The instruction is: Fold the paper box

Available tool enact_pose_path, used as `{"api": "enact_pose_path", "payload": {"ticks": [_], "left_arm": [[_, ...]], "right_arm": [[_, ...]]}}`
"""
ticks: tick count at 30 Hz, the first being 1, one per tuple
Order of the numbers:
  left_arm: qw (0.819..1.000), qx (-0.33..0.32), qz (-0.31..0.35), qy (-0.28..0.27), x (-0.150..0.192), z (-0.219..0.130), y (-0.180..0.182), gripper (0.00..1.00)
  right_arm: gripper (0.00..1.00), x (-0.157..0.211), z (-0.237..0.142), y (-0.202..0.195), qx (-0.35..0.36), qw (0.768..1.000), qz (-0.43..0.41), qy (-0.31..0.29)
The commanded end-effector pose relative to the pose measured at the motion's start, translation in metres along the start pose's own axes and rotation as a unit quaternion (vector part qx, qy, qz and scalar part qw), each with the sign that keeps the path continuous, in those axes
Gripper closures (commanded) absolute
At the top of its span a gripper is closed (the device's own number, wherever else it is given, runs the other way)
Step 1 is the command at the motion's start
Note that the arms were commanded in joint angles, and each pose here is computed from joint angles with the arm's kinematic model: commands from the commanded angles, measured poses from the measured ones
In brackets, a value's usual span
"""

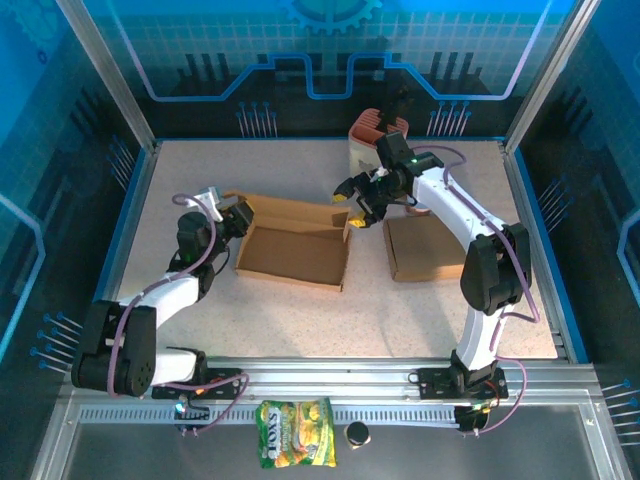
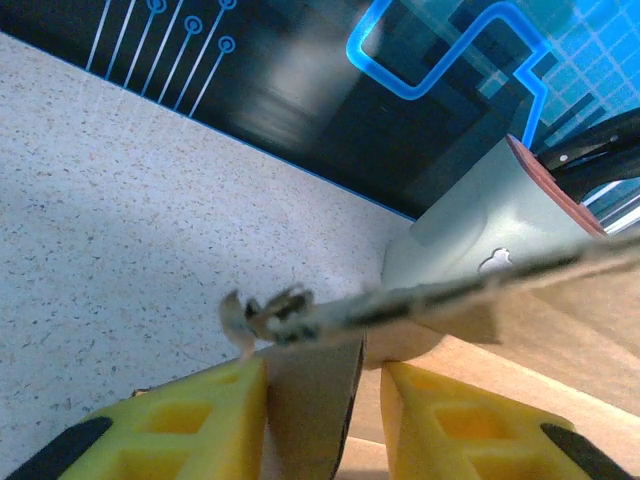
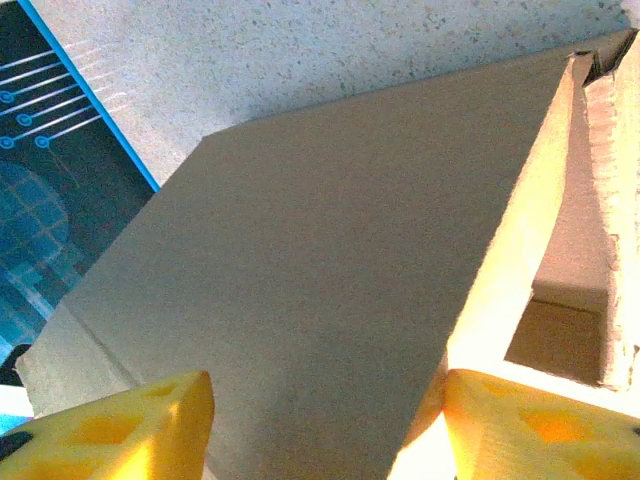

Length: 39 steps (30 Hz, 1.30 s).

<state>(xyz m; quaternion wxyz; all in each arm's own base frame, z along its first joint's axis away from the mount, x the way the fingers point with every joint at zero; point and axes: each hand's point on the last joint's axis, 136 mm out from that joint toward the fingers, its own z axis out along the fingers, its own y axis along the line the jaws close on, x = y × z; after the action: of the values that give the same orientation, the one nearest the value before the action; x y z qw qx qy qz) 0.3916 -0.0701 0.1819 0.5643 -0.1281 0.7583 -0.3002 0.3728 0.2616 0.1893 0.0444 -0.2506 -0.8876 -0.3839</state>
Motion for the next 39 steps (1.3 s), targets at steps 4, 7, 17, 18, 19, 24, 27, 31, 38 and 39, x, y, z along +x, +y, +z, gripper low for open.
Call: {"api": "enact_pose_path", "payload": {"ticks": [4,7,17,18,19,24,27,31,38,39], "left_arm": [[0.999,0.02,-0.024,0.017,0.006,-0.004,-0.013,0.64],[0.999,0.015,-0.03,0.023,0.015,-0.01,-0.008,0.63],[0.993,-0.029,-0.087,0.078,0.051,-0.035,0.01,0.51],[0.992,-0.031,-0.092,0.082,0.055,-0.039,0.011,0.5],[0.991,-0.034,-0.098,0.085,0.057,-0.042,0.012,0.48],[0.982,-0.067,-0.13,0.12,0.071,-0.061,0.016,0.34],[0.972,-0.08,-0.169,0.143,0.083,-0.072,0.017,0.32],[0.953,-0.085,-0.232,0.178,0.098,-0.086,0.011,0.32],[0.92,-0.07,-0.3,0.242,0.113,-0.112,-0.019,0.33],[0.917,-0.066,-0.303,0.253,0.112,-0.117,-0.025,0.33]], "right_arm": [[0.44,0.02,-0.001,0.012,-0.023,0.999,-0.032,0.016],[0.47,0.025,0.001,0.006,-0.006,0.999,-0.052,0.012],[0.53,0.044,0.011,-0.026,0.066,0.988,-0.135,-0.02],[0.53,0.043,0.012,-0.029,0.071,0.987,-0.139,-0.024],[0.54,0.043,0.013,-0.032,0.074,0.986,-0.144,-0.026],[0.56,0.041,0.02,-0.041,0.084,0.983,-0.158,-0.035],[0.57,0.039,0.024,-0.045,0.091,0.982,-0.159,-0.034],[0.57,0.038,0.028,-0.047,0.098,0.981,-0.16,-0.038],[0.59,0.032,0.032,-0.053,0.112,0.979,-0.163,-0.044],[0.59,0.032,0.031,-0.053,0.112,0.979,-0.164,-0.045]]}}
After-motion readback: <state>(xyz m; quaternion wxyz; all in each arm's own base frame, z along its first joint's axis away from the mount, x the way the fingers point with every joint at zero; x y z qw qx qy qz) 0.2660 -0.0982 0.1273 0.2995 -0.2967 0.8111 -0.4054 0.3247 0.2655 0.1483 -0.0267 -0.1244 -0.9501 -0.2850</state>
